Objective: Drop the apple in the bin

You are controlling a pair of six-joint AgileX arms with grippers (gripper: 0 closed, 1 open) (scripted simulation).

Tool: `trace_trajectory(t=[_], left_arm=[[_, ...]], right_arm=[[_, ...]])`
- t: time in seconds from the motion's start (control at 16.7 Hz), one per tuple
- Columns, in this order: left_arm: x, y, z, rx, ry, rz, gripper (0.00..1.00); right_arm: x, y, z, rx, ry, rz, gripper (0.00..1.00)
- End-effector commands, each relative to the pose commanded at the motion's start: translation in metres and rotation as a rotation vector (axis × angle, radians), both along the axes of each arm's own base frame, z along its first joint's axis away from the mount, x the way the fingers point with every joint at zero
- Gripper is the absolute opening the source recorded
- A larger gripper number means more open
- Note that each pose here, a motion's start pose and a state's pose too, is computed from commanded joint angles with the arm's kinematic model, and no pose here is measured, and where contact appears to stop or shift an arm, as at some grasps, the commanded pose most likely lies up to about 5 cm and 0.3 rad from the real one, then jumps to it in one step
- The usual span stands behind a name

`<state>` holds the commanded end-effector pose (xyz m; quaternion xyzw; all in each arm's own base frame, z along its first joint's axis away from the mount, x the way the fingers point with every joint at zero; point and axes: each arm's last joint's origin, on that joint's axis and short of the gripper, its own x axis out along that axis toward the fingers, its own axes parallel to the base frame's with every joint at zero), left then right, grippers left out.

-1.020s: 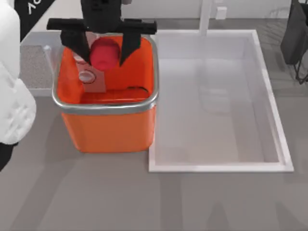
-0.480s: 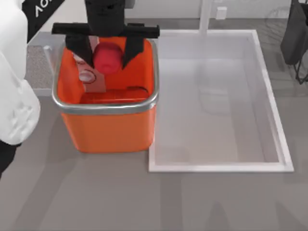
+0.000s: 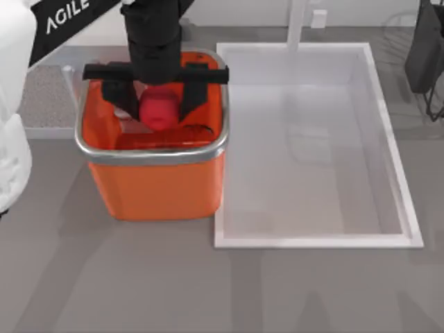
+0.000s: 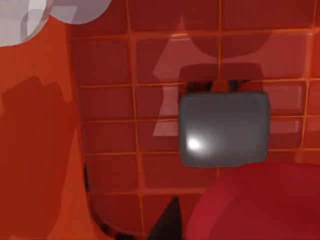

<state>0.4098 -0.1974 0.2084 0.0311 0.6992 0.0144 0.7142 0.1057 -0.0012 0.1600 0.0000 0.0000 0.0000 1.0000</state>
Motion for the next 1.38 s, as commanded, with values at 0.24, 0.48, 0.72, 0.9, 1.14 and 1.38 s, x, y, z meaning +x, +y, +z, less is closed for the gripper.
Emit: trace_trajectory(t=[0.24,0.48,0.72,0.9,1.14,1.38], left_arm=[[-0.0008,0.0000,-0.0042,-0.003,-0.009,-0.002,0.00],[-0.0008,0.0000,-0.0042,-0.003,-0.009,-0.002,0.15],[-0.0008,0.0000,-0.0042,-0.003,-0.009,-0.002,0.45],[-0.0008,0.0000,-0.0042,-0.003,-0.009,-0.002,0.68],[-0.0008,0.0000,-0.0042,-0.003,-0.009,-0.002,0.98],[-0.0008,0.0000,-0.0042,-0.003,-0.009,-0.002,1.00]], right_arm=[[0.0000,0.0000,0.0000,0.000,0.000,0.000,1.00],[0.0000,0.0000,0.0000,0.000,0.000,0.000,1.00],[0.0000,0.0000,0.0000,0.000,0.000,0.000,1.00],[0.0000,0.0000,0.0000,0.000,0.000,0.000,1.00],[0.0000,0.0000,0.0000,0.000,0.000,0.000,1.00],[0.0000,0.0000,0.0000,0.000,0.000,0.000,1.00]])
